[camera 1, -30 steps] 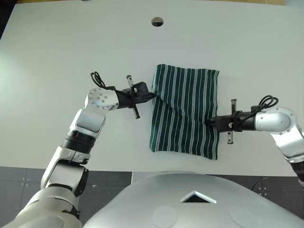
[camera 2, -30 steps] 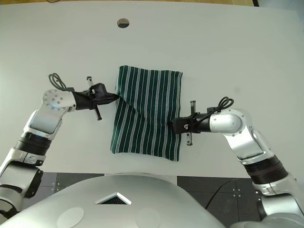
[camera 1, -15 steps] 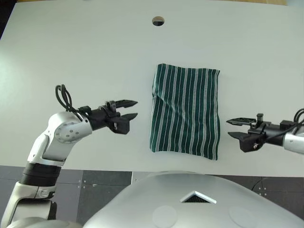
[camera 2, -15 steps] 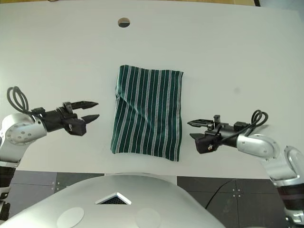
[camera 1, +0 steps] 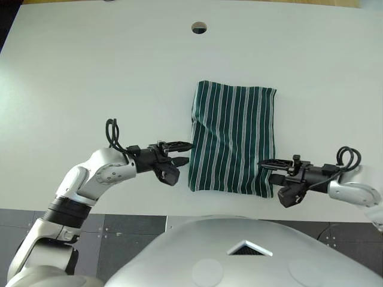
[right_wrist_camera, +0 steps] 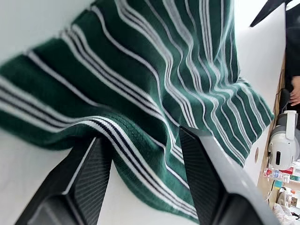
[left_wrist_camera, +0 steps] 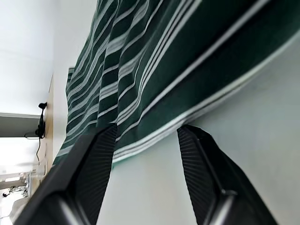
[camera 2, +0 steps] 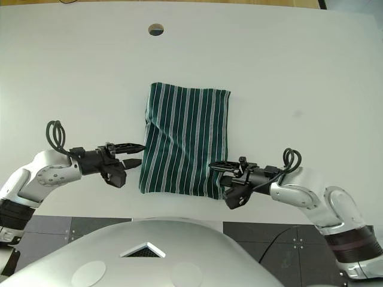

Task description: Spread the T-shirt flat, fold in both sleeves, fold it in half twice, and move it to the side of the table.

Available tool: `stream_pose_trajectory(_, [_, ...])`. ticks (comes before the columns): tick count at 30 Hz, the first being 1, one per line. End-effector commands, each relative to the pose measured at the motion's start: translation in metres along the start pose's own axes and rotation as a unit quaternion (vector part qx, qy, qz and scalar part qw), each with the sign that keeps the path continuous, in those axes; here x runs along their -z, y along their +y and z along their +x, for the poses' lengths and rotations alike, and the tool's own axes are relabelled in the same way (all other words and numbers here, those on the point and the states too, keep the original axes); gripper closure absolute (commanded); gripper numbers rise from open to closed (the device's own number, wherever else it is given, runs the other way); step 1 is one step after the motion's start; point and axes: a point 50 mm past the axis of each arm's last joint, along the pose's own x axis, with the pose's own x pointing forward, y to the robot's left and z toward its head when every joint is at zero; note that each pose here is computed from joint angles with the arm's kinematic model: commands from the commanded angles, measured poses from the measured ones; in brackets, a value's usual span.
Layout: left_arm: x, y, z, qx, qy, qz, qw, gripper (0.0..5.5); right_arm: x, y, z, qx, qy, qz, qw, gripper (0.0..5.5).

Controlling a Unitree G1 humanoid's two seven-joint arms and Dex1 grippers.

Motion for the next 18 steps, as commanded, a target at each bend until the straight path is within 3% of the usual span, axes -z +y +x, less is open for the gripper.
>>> stream_pose_trajectory(1, [0.000, -0.009, 0.003, 0.036, -0.011, -0.012, 0.999, 3.11, 0.001, 0.012, 0.008, -0.042, 0.002, 0.003, 0.999, 3.01])
stream_pose_trajectory(6, [-0.005, -0.006, -0.001, 0.038, -0.038, -0.040, 0.998, 3.09, 0.002, 0.014, 0.010, -0.057, -0.003, 0.009, 0.998, 3.10])
stream_pose_trajectory(10, [-0.006, -0.005, 0.003, 0.045, -0.053, -0.055, 0.996, 3.08, 0.002, 0.014, 0.013, -0.067, -0.006, 0.014, 0.998, 3.80])
stream_pose_trajectory(18, [-0.010, -0.009, 0.014, 0.068, -0.084, -0.081, 0.991, 4.11, 0.003, 0.015, 0.016, -0.078, -0.011, 0.040, 0.996, 5.03])
